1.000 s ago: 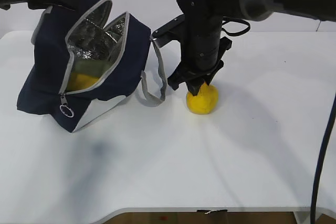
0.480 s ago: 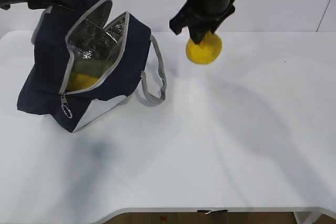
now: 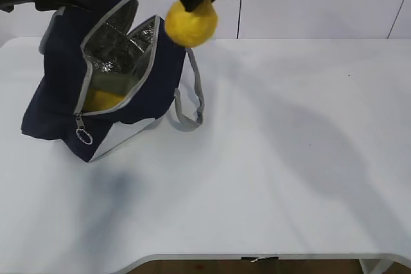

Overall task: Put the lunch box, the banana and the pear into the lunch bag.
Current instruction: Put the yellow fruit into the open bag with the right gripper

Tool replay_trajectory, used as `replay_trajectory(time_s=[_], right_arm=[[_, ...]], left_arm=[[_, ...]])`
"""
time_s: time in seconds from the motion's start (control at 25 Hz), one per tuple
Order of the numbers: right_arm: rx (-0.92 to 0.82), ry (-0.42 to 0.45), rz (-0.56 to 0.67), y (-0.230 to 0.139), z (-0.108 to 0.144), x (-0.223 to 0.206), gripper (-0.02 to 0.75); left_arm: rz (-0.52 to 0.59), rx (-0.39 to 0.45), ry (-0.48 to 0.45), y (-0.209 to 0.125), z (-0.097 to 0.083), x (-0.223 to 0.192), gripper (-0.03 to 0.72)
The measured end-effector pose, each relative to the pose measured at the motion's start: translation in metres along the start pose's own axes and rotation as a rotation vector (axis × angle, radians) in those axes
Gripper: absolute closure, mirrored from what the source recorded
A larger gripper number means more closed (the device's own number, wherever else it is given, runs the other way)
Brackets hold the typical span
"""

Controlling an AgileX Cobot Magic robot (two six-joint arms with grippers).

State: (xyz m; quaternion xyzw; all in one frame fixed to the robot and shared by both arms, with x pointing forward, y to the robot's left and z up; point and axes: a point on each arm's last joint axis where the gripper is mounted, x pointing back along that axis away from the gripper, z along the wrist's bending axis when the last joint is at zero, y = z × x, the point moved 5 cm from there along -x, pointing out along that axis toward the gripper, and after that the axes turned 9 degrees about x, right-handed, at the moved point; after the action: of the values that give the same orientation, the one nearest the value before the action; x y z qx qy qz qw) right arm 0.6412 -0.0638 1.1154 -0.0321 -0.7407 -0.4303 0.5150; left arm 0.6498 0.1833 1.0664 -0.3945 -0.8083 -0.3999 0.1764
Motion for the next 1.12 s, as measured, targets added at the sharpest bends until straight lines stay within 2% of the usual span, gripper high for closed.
replay_trajectory(time_s=[0.24, 0.44, 0.64, 0.72, 0.92, 1.0, 1.12], right_arm=[[0.020, 0.131, -0.193, 0.027, 0.016, -0.011, 0.434], [0.031, 0.233, -0.212, 0.027, 0.025, -0.051, 0.434], [0.063, 0.229, -0.231, 0.024, 0.022, -0.087, 0.422], [0.063, 0.204, -0.260, 0.027, 0.018, -0.094, 0.382], [0.035, 0.171, -0.308, 0.031, 0.012, -0.108, 0.183], [0.038, 0.171, -0.307, 0.031, 0.012, -0.108, 0.146], [0.055, 0.173, -0.288, 0.029, 0.013, -0.103, 0.134]], left_arm=[[0.000, 0.013, -0.010, 0.000, -0.001, 0.000, 0.694], [0.000, 0.014, -0.011, 0.000, -0.002, 0.000, 0.694], [0.004, 0.014, -0.012, -0.001, -0.002, 0.000, 0.694], [0.004, 0.014, -0.012, -0.001, -0.002, 0.000, 0.694], [0.004, 0.015, -0.012, -0.001, -0.002, 0.000, 0.694], [0.005, 0.018, -0.015, -0.001, -0.002, 0.000, 0.694], [0.005, 0.019, -0.016, -0.001, -0.002, 0.000, 0.694]])
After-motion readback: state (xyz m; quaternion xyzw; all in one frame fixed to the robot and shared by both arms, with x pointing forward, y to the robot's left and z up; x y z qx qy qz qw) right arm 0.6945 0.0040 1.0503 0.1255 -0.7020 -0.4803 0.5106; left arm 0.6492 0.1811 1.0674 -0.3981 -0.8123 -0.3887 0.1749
